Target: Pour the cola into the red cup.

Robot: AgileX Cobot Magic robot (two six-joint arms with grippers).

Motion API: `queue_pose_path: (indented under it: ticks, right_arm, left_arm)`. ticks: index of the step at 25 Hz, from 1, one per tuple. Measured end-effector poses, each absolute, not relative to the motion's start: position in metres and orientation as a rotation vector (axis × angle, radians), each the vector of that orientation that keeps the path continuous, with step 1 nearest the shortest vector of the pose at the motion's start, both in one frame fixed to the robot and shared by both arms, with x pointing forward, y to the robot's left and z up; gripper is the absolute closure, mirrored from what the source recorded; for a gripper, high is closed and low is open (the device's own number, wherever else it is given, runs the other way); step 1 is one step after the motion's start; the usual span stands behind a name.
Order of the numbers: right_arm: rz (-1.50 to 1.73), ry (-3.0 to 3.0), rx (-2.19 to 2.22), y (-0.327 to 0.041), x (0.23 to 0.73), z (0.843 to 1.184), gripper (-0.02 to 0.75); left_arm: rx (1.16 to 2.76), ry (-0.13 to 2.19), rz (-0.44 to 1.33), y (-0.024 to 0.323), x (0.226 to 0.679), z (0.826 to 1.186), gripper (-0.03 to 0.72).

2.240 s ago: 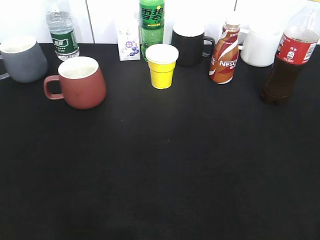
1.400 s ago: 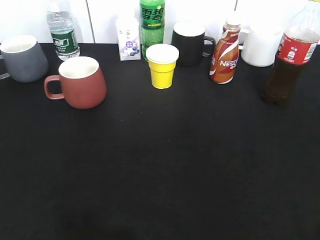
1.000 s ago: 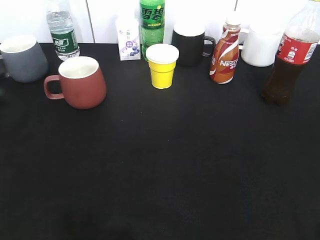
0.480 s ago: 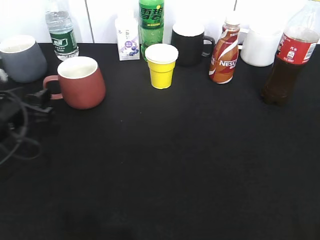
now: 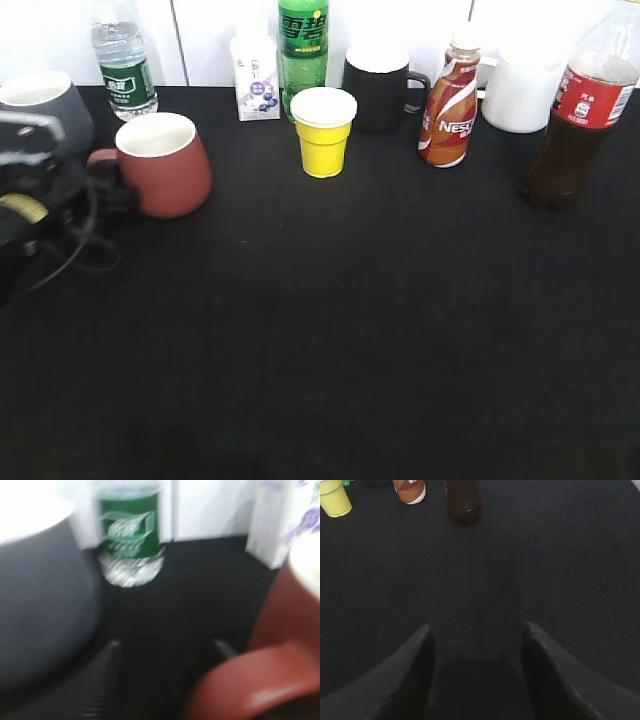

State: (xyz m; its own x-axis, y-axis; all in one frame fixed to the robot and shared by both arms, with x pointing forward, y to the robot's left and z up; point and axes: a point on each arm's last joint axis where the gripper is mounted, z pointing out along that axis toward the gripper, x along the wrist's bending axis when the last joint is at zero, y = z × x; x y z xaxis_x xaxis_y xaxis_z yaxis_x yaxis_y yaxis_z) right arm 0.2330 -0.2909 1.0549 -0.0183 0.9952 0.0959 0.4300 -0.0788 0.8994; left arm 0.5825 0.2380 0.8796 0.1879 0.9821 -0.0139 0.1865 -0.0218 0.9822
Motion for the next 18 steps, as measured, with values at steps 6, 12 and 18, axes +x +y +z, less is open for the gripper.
queue_pose_path:
  ticks: [6,12,18]
  right_arm:
    - [1.063,1.517,1.583,-0.291,0.233,1.055,0.312]
    - [1.063,1.517,1.583,-0.291,0.233,1.055,0.312]
    - [1.063,1.517,1.583,-0.291,0.233,1.055,0.312]
  left_arm:
    - [1.443,1.16,0.969,0.234,0.589,0.881,0.593]
    - [1.485,0.876,0.911,0.225,0.53,0.936,0.602]
    - [1.491,0.68,0.758,0.209,0.512,0.958,0.603]
